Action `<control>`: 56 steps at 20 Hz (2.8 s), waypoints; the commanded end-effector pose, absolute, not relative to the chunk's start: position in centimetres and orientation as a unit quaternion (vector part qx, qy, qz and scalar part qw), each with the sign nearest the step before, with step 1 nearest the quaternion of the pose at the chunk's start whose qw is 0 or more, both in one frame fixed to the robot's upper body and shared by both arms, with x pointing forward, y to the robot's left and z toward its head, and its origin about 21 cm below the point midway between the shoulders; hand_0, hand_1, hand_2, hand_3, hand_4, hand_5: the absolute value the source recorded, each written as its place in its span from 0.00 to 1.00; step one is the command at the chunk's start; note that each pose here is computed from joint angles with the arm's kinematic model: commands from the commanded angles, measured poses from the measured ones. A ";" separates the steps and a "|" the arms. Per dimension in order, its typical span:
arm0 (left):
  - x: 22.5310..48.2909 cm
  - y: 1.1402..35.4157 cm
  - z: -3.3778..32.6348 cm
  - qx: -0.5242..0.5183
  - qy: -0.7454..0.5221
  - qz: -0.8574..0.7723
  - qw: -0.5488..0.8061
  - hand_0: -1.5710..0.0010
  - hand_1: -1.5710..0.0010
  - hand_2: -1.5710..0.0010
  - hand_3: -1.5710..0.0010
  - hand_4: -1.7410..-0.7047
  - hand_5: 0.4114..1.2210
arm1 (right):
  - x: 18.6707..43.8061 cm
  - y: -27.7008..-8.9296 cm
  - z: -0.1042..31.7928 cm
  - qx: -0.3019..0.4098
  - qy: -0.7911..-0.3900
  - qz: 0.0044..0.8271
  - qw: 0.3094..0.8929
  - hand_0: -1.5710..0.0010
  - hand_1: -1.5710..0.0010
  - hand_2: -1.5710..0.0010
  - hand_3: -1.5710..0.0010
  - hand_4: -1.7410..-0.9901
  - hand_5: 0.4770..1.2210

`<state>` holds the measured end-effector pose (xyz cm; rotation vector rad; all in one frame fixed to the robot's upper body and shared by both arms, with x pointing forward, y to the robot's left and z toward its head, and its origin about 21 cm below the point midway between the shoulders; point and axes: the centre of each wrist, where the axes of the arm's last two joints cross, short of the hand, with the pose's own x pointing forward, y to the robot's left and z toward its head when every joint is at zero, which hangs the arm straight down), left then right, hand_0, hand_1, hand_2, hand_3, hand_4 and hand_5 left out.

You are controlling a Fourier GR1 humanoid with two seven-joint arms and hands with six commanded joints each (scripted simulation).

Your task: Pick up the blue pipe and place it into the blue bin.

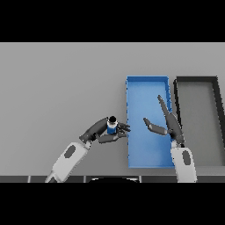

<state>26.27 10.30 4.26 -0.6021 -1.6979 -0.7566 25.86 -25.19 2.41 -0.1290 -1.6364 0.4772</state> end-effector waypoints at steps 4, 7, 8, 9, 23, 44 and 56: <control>26.1 10.2 4.0 -0.257 -0.726 -0.318 0.553 0.00 0.00 0.00 0.00 0.26 1.00 | 26.1 -25.6 2.7 -0.027 -0.742 0.203 0.638 1.00 0.99 0.99 1.00 0.75 0.12; 26.2 10.5 4.0 -0.251 -0.723 -0.326 0.556 0.00 0.00 0.00 0.00 0.26 1.00 | 26.7 -26.1 5.6 0.050 -0.791 0.190 0.580 1.00 0.99 0.98 1.00 0.75 0.15; 26.5 10.4 4.1 -0.249 -0.722 -0.326 0.557 0.00 0.00 0.00 0.00 0.26 1.00 | 26.8 -26.4 6.7 0.069 -0.797 0.199 0.567 1.00 0.99 0.99 1.00 0.76 0.16; 26.3 10.7 4.0 -0.249 -0.721 -0.328 0.558 0.00 0.00 0.00 0.00 0.26 1.00 | 26.8 -26.4 8.1 0.080 -0.797 0.222 0.556 1.00 0.99 0.99 1.00 0.77 0.15; 26.4 10.5 4.4 -0.243 -0.719 -0.341 0.555 0.00 0.00 0.00 0.00 0.26 1.00 | 26.4 -20.1 16.5 0.210 -0.721 0.439 0.492 1.00 1.00 1.00 1.00 0.68 0.06; 26.9 10.1 4.4 -0.267 -0.702 -0.339 0.566 0.00 0.00 0.01 0.17 0.05 1.00 | 29.8 -10.7 16.8 0.316 -0.666 0.502 0.452 0.20 0.19 0.19 0.27 0.33 0.41; 27.1 10.1 4.6 -0.259 -0.717 -0.336 0.553 0.00 0.00 0.00 0.20 0.01 1.00 | 28.6 -10.9 16.5 0.342 -0.673 0.468 0.459 0.01 0.01 0.01 0.02 0.33 0.96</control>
